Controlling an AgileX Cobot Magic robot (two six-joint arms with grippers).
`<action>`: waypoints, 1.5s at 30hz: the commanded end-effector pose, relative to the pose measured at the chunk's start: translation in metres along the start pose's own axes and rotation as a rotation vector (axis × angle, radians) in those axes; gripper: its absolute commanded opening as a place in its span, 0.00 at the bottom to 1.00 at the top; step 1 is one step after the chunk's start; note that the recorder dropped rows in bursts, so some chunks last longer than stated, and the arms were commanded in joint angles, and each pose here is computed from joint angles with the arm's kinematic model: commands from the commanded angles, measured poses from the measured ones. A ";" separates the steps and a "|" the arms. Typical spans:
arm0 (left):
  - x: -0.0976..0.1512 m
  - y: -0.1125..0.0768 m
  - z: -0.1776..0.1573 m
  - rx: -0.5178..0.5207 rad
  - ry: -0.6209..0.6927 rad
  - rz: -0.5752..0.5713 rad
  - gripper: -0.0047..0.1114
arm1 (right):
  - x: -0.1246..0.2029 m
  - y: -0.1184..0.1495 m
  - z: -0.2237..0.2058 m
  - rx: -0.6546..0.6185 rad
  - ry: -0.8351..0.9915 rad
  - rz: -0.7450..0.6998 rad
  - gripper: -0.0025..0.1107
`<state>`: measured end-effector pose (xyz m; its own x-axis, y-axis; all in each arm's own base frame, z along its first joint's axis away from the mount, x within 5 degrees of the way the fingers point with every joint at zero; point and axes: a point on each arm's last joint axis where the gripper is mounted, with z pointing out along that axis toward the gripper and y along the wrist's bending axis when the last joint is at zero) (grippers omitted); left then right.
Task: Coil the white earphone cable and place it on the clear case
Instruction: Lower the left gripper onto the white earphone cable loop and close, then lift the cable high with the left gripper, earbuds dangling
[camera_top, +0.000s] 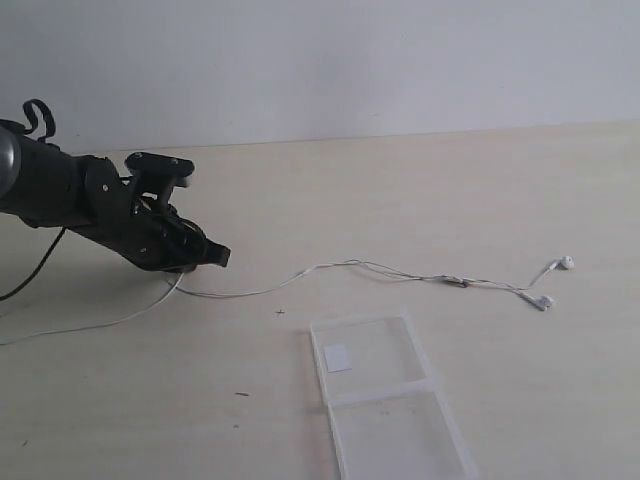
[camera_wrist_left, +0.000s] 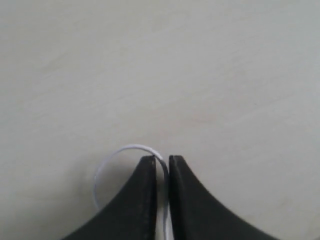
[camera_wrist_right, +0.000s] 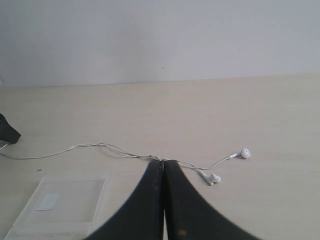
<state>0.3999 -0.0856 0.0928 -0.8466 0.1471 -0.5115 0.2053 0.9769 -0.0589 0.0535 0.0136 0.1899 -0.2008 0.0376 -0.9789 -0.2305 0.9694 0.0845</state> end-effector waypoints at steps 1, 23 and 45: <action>0.012 -0.002 0.007 0.019 0.084 -0.029 0.04 | 0.001 0.000 0.000 0.004 -0.010 -0.005 0.02; -0.051 -0.018 -0.180 0.082 -0.273 0.012 0.04 | 0.001 0.000 0.000 0.004 -0.010 -0.005 0.02; -0.056 -0.036 -0.393 0.149 -0.785 0.093 0.04 | 0.001 0.000 0.000 0.004 -0.010 -0.005 0.02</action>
<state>0.2570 -0.0676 0.4447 -0.2620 0.0267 -0.9647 0.3456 0.9359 -0.0679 0.0535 0.0136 0.1899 -0.2008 0.0376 -0.9789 -0.2305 0.9694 0.0845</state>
